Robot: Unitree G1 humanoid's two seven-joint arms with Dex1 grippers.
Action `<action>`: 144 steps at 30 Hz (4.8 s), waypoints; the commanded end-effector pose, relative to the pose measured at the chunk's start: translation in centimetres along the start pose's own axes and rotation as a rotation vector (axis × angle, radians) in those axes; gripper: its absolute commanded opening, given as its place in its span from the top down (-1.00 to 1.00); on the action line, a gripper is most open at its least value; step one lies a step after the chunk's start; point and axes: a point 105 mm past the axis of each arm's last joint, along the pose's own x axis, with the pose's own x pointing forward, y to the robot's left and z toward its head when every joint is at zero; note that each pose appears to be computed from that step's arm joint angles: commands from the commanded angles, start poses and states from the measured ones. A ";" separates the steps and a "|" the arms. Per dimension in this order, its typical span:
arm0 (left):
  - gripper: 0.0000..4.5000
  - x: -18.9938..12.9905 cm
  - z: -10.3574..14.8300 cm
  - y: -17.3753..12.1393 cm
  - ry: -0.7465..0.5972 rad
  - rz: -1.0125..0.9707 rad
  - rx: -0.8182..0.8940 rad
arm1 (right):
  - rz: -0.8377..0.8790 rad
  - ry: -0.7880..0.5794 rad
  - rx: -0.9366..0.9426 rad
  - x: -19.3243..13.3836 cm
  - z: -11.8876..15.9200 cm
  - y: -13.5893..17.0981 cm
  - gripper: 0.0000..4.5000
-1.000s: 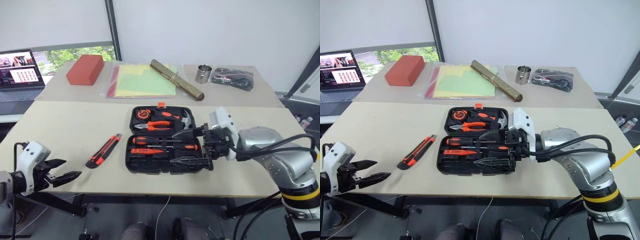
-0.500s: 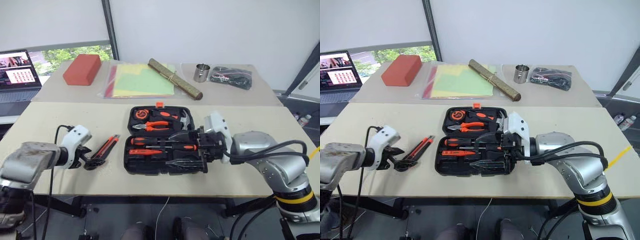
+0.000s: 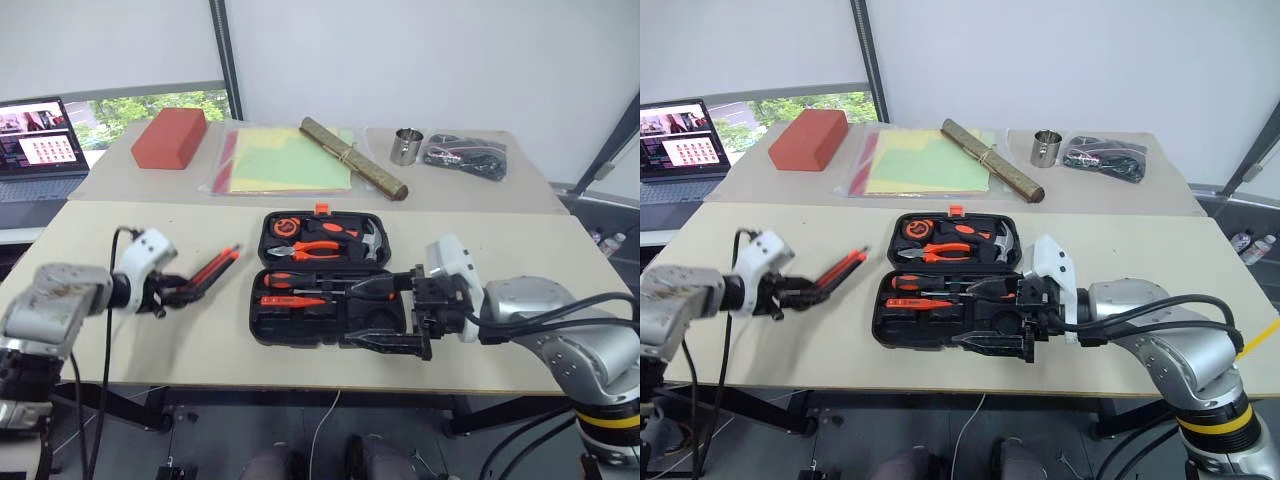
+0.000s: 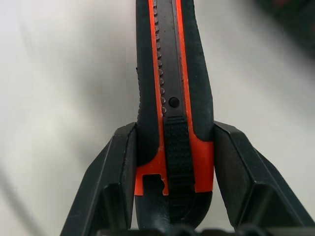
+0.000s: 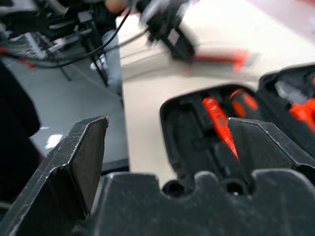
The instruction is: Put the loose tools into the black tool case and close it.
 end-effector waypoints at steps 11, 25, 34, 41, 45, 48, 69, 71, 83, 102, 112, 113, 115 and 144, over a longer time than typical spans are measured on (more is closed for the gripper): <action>0.21 4.8 4.4 -10.6 0.030 -0.692 0.485 | -0.097 0.035 -0.031 -1.6 -0.4 1.2 -1.00; -0.32 8.4 4.2 -11.1 0.087 -0.766 0.483 | -0.226 0.024 -0.013 -2.2 -0.8 1.5 -1.00; -0.98 8.0 5.0 -11.2 0.029 -0.760 0.500 | -0.240 0.026 -0.002 -2.5 -0.9 1.6 -1.00; -0.32 8.1 5.7 -11.2 -0.017 -0.738 0.491 | -0.230 0.027 -0.005 -2.3 -1.0 1.3 -1.00; 0.40 8.2 5.4 -11.1 -0.008 -0.737 0.508 | -0.227 0.028 -0.006 -2.3 -1.0 1.2 -1.00; 0.76 8.2 4.8 -11.6 0.006 -0.766 0.527 | -0.223 0.031 -0.003 -2.3 -1.1 1.2 -1.00; 0.72 7.6 7.0 -10.3 -0.168 -0.686 0.419 | -0.327 0.077 0.065 -4.7 -2.3 1.1 -1.00; 0.39 6.4 8.3 -9.7 -0.260 -0.672 0.385 | -0.370 0.123 0.084 -5.9 -3.3 1.0 -1.00; -0.99 3.9 9.5 -10.9 -0.351 -0.746 0.338 | -0.630 0.338 0.073 -11.6 -8.1 -4.5 -1.00; -1.00 4.9 8.9 -11.5 -0.335 -0.683 0.398 | -0.684 0.389 0.115 -8.6 -12.1 -11.2 0.11; -1.00 5.1 7.9 -11.9 -0.298 -0.708 0.433 | -0.486 0.126 0.104 -7.1 -4.6 -6.9 0.99; -1.00 5.1 7.7 -12.0 -0.290 -0.715 0.442 | -0.405 0.125 0.087 -5.8 -3.8 -5.5 0.99; -1.00 5.2 7.4 -12.2 -0.279 -0.725 0.450 | -0.320 0.141 0.073 -4.4 -3.4 -3.9 0.99; -0.76 5.6 4.1 -6.7 -0.208 -0.441 0.322 | -0.502 0.232 0.153 -8.1 -5.2 -7.4 -0.31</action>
